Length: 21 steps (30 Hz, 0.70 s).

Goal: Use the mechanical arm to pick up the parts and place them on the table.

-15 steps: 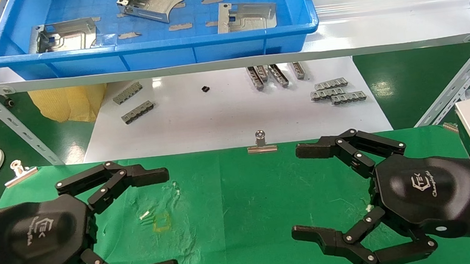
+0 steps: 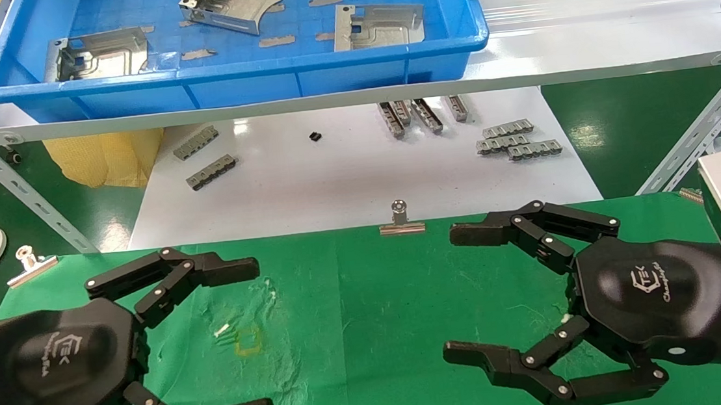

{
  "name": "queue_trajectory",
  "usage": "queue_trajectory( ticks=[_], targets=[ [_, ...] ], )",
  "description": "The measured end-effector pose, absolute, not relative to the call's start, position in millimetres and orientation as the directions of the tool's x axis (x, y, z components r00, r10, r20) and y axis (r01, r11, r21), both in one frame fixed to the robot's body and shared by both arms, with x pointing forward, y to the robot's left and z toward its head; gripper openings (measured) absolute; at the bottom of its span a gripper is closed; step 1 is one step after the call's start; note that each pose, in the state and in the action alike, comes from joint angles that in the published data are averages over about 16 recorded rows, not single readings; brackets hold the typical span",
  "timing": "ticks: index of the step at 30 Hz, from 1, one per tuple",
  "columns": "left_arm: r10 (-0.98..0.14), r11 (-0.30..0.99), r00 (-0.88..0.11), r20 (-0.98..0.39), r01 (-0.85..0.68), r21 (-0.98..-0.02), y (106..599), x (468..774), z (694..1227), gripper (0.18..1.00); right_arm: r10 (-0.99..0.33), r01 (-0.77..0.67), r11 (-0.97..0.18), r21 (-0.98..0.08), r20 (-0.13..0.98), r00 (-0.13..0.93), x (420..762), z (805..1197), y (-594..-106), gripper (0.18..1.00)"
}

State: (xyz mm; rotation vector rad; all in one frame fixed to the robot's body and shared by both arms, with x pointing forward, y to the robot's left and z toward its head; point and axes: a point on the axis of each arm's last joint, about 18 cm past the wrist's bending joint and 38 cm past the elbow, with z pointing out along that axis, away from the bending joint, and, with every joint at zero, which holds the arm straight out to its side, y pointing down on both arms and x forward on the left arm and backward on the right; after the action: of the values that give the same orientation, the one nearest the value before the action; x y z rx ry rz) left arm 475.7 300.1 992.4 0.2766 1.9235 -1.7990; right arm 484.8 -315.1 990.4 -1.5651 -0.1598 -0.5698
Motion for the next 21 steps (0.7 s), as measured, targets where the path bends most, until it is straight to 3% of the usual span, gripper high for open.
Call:
queue_trajectory(
  ticks=[9,21],
  targets=[
    [-0.179,0.112,-0.860,-0.477,0.464,-0.879,300.1,475.7,992.4,1.001,-0.240,0.437,-0.092,-0.895,0.446,0.862,484.8,990.4,-315.1,0.847],
    [-0.179,0.112,-0.860,-0.477,0.464,-0.879,300.1,475.7,992.4,1.001,-0.240,0.437,-0.092,-0.895,0.446,0.862,484.8,990.4,-315.1,0.587]
  ],
)
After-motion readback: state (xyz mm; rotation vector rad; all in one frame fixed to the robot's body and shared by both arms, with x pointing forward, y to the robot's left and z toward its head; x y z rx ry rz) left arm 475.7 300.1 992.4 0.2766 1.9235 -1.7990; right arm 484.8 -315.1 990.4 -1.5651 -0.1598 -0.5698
